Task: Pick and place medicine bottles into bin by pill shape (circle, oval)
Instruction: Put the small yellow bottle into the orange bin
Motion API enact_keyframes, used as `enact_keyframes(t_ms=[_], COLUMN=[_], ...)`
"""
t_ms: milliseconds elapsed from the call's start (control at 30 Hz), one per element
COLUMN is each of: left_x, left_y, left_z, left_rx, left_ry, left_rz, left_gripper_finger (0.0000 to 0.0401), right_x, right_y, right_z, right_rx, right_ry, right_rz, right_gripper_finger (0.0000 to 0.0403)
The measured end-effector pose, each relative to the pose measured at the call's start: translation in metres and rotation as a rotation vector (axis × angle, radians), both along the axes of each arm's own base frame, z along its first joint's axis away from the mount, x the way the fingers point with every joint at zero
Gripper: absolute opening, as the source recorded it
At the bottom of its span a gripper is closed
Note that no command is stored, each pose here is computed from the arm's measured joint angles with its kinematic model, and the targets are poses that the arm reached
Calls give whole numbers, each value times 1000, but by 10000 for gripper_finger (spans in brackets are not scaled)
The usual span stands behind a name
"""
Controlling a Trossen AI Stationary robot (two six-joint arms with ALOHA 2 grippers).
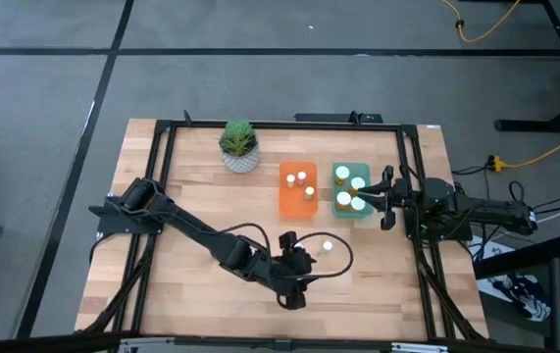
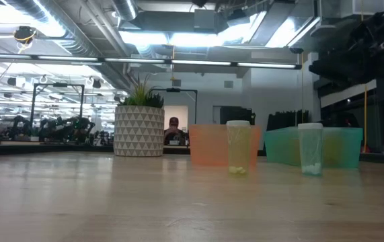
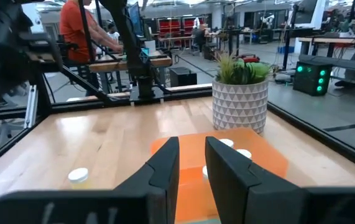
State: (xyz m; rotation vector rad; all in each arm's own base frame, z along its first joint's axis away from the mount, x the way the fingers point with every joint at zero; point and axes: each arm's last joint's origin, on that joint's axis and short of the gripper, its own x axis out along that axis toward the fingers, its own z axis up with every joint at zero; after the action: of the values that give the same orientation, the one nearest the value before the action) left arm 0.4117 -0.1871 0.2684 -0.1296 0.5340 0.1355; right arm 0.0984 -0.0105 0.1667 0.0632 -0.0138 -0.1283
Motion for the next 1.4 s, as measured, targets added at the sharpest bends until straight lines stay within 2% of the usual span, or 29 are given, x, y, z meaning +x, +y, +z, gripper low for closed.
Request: enact_keyframes(t_ms=[100, 200, 300, 433, 600, 833, 1133, 1333, 1400], left_x=[-3, -4, -4, -2, 0, -4, -1, 4, 13], left_y=[4, 14, 30, 53, 73, 77, 84, 92, 94], left_z=[-6, -12, -19, -25, -27, -33, -47, -32, -19], left_rx=[-21, -114, -189, -230, -150, -18, 19, 42, 54], left_ry=[59, 131, 251, 366, 430, 525, 591, 653, 609], left_rz=[45, 111, 122, 118, 36, -74, -107, -120, -136], left_gripper_finger=[187, 187, 187, 187, 187, 187, 187, 187, 187], right_x=[0, 0, 0, 0, 0, 0, 0, 0, 0], right_y=[0, 0, 0, 0, 0, 0, 0, 0, 0], right_z=[0, 0, 0, 0, 0, 0, 0, 0, 0], right_rx=[9, 9, 9, 9, 9, 9, 9, 9, 9], right_ry=[-2, -1, -1, -1, -2, -2, -2, -2, -3], right_rz=[0, 0, 0, 0, -1, -1, -1, -1, -1], right_gripper_finger=[80, 80, 80, 80, 80, 80, 81, 81, 81])
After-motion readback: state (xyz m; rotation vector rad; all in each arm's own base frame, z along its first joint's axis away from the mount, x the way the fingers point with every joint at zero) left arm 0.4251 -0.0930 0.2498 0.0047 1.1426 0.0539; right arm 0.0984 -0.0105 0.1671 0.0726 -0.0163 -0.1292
